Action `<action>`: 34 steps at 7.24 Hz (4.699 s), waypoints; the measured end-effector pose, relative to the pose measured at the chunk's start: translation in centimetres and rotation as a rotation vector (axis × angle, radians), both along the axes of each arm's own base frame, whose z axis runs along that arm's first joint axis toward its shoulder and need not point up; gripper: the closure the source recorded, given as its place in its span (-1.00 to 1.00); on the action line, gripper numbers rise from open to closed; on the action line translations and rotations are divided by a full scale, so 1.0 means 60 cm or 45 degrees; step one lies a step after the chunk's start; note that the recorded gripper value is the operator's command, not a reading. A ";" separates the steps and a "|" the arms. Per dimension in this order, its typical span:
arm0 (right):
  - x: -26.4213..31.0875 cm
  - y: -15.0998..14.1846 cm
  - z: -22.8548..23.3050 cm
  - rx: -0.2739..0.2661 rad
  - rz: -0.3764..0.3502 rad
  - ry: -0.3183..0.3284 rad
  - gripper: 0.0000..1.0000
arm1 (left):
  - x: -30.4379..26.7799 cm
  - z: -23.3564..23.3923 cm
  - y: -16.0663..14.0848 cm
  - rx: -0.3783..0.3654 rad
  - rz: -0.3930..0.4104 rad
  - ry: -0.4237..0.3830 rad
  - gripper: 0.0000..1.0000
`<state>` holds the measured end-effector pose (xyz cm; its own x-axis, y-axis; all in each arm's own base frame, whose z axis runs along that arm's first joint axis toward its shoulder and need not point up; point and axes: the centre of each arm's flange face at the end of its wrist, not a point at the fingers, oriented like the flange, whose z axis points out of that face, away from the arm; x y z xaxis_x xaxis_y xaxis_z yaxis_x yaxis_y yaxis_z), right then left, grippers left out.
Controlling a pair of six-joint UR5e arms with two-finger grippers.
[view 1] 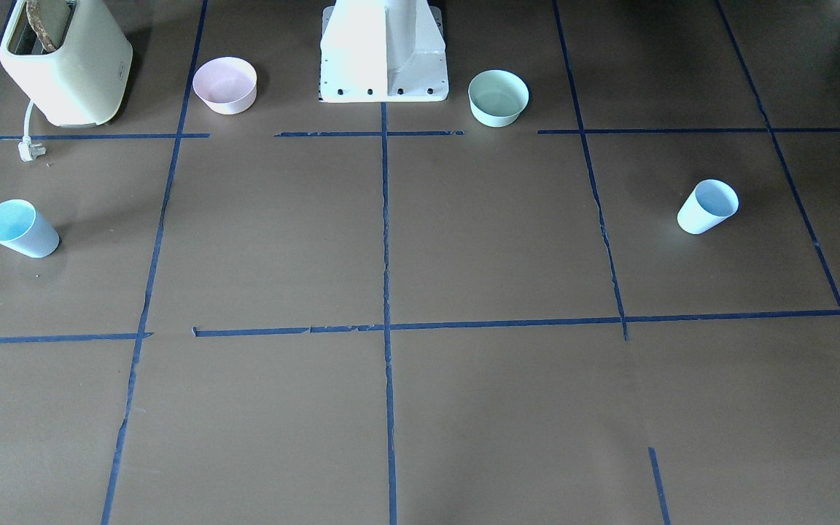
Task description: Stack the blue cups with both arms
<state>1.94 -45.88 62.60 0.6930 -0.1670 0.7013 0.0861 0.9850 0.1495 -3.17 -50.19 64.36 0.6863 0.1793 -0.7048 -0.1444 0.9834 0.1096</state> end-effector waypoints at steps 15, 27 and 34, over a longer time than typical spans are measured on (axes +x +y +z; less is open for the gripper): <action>-0.051 -0.009 0.000 -0.003 -0.082 -0.030 -1.00 | 0.354 -0.086 0.108 -0.197 -0.100 0.127 0.72; -0.053 -0.021 -0.018 0.023 -0.078 -0.037 -1.00 | 0.971 -0.780 -0.086 -0.266 -0.353 0.289 1.00; -0.054 -0.022 -0.016 0.019 -0.078 -0.036 -1.00 | 1.015 -0.776 -0.058 -0.254 -0.354 0.229 0.79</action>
